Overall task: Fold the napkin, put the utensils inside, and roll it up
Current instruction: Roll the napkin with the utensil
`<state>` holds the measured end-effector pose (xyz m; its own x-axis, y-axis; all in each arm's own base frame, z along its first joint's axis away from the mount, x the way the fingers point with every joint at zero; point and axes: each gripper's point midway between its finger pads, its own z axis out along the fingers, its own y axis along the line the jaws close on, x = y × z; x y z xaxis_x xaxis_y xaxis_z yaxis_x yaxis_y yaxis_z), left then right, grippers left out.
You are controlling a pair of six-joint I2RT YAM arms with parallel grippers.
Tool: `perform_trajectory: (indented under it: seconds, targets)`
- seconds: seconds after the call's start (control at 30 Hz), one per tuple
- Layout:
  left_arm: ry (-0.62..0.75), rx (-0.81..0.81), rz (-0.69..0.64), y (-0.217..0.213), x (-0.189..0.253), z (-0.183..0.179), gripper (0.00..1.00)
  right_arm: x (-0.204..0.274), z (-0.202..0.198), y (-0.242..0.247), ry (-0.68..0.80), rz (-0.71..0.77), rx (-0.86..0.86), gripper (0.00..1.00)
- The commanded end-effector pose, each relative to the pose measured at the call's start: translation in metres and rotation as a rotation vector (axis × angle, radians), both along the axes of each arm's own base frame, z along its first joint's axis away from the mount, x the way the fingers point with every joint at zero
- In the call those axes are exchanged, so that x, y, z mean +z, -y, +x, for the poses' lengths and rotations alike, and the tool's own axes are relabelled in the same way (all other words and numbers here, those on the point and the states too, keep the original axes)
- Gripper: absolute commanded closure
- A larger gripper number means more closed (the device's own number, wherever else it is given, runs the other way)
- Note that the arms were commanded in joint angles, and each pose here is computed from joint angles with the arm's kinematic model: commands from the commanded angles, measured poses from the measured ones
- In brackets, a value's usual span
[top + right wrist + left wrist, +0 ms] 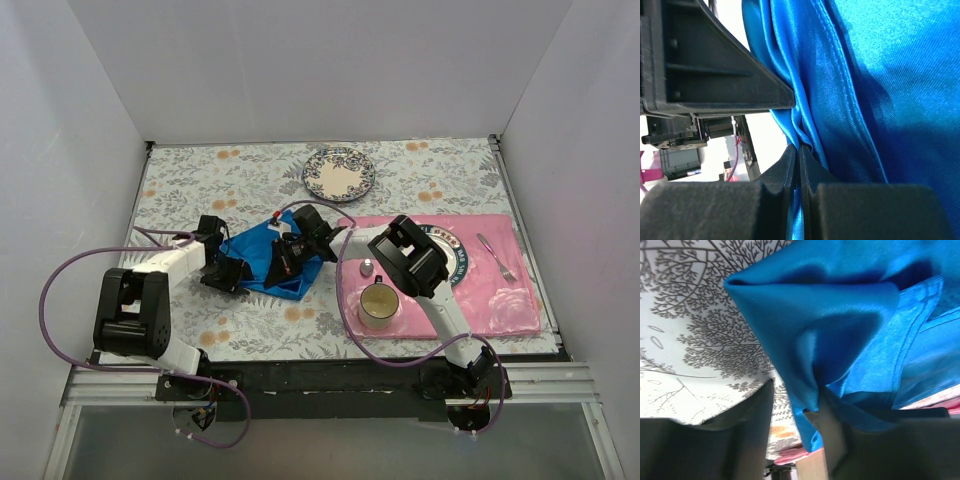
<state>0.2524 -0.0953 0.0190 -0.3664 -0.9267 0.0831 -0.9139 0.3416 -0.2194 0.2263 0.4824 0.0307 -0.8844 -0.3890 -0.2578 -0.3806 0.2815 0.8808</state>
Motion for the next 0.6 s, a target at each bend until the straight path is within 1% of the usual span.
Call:
perform_trajectory:
  seconds: [0.0,0.07,0.1,0.13,0.2,0.23,0.27,0.3,0.37,0.4,0.43,0.47,0.5,0.53,0.57]
  targets:
    - [-0.044,0.012,0.113,-0.015,-0.029,-0.014,0.74,-0.005,-0.005,0.001,-0.033,-0.017,-0.021,0.99]
    - [-0.042,-0.001,0.122,-0.014,-0.032,-0.018,0.84,-0.002,-0.006,0.0,-0.032,-0.008,-0.018,0.99]
    - [-0.039,-0.009,0.126,-0.015,-0.033,-0.019,0.98,-0.002,-0.007,0.0,-0.029,-0.006,-0.009,0.99]
    - [-0.03,-0.019,0.127,-0.015,-0.03,-0.018,1.0,-0.004,-0.008,0.002,-0.036,-0.029,-0.003,0.99]
    - [-0.038,-0.031,0.128,-0.016,-0.026,-0.021,1.0,-0.009,-0.006,0.003,0.057,-0.05,0.033,0.99]
    - [-0.024,-0.034,0.122,-0.014,-0.021,-0.019,1.0,-0.002,-0.003,0.001,0.096,-0.05,0.044,0.99]
    - [-0.026,-0.035,0.113,-0.013,-0.019,-0.02,1.0,-0.005,-0.01,0.006,0.105,-0.09,0.073,0.96]
    - [-0.05,-0.035,0.11,-0.013,-0.017,-0.025,1.0,-0.008,-0.008,0.008,0.193,-0.105,0.109,0.94]
    - [-0.063,-0.045,0.096,-0.009,-0.008,-0.022,1.0,0.003,-0.006,0.003,0.335,-0.129,0.163,0.87]
    - [-0.097,-0.057,0.102,-0.01,-0.007,-0.028,1.0,-0.006,-0.003,0.013,0.425,-0.206,0.191,0.83]
    - [-0.094,-0.072,0.104,-0.01,-0.002,-0.022,1.0,0.004,-0.002,0.012,0.487,-0.205,0.2,0.73]
    - [-0.128,-0.085,0.094,-0.008,-0.004,-0.027,1.0,0.005,-0.009,0.011,0.525,-0.206,0.229,0.68]
    - [-0.137,-0.098,0.087,-0.006,-0.005,-0.027,1.0,0.005,-0.004,0.012,0.588,-0.223,0.229,0.64]
    - [-0.144,-0.107,0.086,-0.006,-0.005,-0.026,1.0,0.014,-0.006,0.009,0.629,-0.208,0.236,0.57]
    - [-0.142,-0.115,0.077,-0.004,-0.005,-0.024,1.0,0.016,-0.007,0.009,0.647,-0.201,0.244,0.54]
